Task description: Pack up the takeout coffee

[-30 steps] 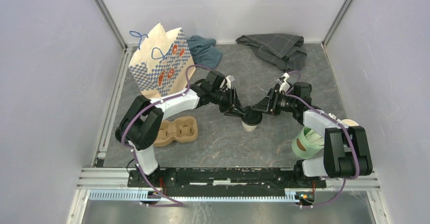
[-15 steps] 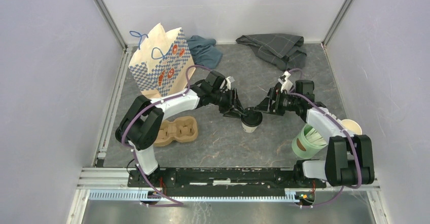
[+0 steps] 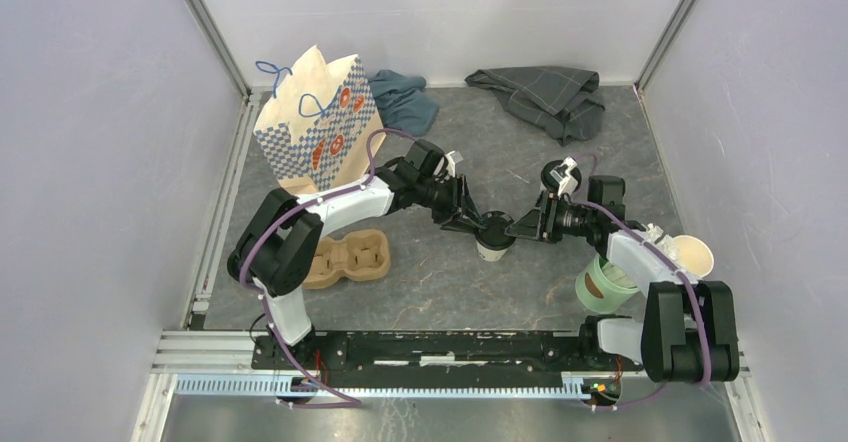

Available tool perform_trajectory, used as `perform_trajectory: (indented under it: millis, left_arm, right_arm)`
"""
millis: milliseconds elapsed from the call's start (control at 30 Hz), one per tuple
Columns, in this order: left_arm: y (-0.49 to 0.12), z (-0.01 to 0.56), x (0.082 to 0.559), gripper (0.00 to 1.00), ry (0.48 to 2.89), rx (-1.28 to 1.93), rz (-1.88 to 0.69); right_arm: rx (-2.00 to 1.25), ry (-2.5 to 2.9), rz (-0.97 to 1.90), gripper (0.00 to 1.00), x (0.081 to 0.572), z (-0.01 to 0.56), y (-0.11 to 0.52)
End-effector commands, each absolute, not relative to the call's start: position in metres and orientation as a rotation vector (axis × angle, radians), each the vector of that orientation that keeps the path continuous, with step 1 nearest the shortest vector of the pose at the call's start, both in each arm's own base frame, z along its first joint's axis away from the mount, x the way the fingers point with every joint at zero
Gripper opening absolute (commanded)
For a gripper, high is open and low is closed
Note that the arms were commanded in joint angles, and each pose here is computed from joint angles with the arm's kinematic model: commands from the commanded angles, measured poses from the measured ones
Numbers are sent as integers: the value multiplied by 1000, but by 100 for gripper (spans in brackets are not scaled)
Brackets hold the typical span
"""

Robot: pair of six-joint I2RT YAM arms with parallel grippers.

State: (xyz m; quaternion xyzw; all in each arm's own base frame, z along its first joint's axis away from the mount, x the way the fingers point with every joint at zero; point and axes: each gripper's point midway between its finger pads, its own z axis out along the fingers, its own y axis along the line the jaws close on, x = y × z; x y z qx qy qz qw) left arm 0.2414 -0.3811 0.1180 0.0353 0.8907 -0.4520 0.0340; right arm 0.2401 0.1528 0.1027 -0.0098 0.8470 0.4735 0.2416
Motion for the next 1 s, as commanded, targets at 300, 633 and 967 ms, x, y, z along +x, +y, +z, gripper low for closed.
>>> perform_trajectory:
  millis: [300,633,967]
  left_arm:
    - [-374,144,226,59,2701,234,-1421]
    - [-377,176,276,90,2590,249,-1387]
    - [-416,159,286,80,2559,409,-1614]
  right_arm:
    - [-108,2313,1195,71,257,97,141]
    - [-92,2340,1155,84,252,126,138]
    - [-113,2320,1292,72,233,118,159]
